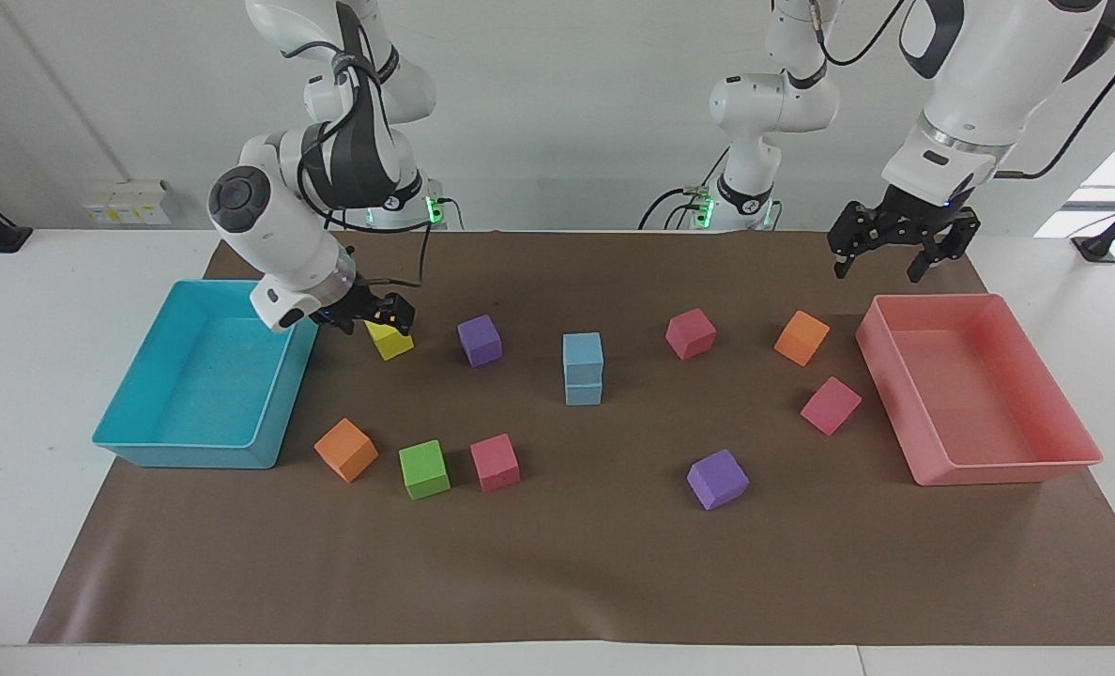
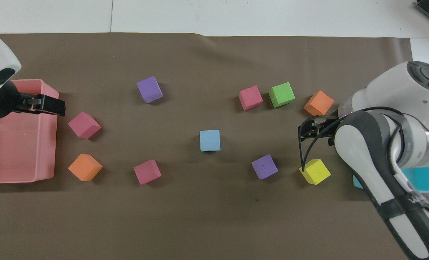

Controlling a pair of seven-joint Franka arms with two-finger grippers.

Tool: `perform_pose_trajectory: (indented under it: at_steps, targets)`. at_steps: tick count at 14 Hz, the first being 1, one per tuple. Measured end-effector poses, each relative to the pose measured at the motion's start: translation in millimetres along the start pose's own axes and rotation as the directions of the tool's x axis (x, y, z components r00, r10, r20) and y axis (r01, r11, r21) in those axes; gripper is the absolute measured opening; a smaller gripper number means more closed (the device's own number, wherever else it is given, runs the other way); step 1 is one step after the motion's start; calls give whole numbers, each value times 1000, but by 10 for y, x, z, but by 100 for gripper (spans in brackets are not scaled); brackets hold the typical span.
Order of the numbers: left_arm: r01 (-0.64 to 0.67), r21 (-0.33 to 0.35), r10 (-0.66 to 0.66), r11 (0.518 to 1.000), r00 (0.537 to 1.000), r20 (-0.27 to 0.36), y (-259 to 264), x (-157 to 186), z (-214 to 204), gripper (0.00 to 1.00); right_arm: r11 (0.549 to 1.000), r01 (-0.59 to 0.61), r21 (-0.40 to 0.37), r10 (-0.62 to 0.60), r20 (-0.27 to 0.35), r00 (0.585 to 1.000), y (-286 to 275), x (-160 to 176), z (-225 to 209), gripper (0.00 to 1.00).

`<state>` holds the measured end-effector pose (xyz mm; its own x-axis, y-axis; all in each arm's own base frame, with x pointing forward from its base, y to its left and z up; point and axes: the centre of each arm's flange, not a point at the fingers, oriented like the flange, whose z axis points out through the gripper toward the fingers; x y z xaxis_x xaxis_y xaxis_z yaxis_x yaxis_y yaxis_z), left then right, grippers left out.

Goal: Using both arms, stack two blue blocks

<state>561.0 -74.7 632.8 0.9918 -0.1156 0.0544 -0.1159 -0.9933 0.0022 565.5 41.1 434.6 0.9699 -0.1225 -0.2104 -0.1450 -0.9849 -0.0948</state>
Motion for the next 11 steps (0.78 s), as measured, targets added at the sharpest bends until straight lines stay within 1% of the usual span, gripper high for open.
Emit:
perform_pose_trajectory:
  at_steps: [2,4,7,9,11]
  targets:
    - [16,2,-16,1000,999,30,-109,-61,-25,100,999,-22,-27,21,-22,1000,214,6,-108,100]
    - [13,2,-13,1000,999,44,-93,-100,-42,100,999,-47,-27,46,-42,998,388,-19,-266,100]
    - [5,2,-5,1000,999,53,-48,-112,-31,100,997,-67,-23,65,-73,995,526,-79,-630,100]
    - [4,2,-4,1000,998,58,-43,-116,-20,100,997,-63,-42,57,-127,990,541,-126,-931,100]
    - [3,1,-3,1000,998,59,-39,-117,-19,100,998,-56,-36,48,-190,981,518,-227,-1258,100]
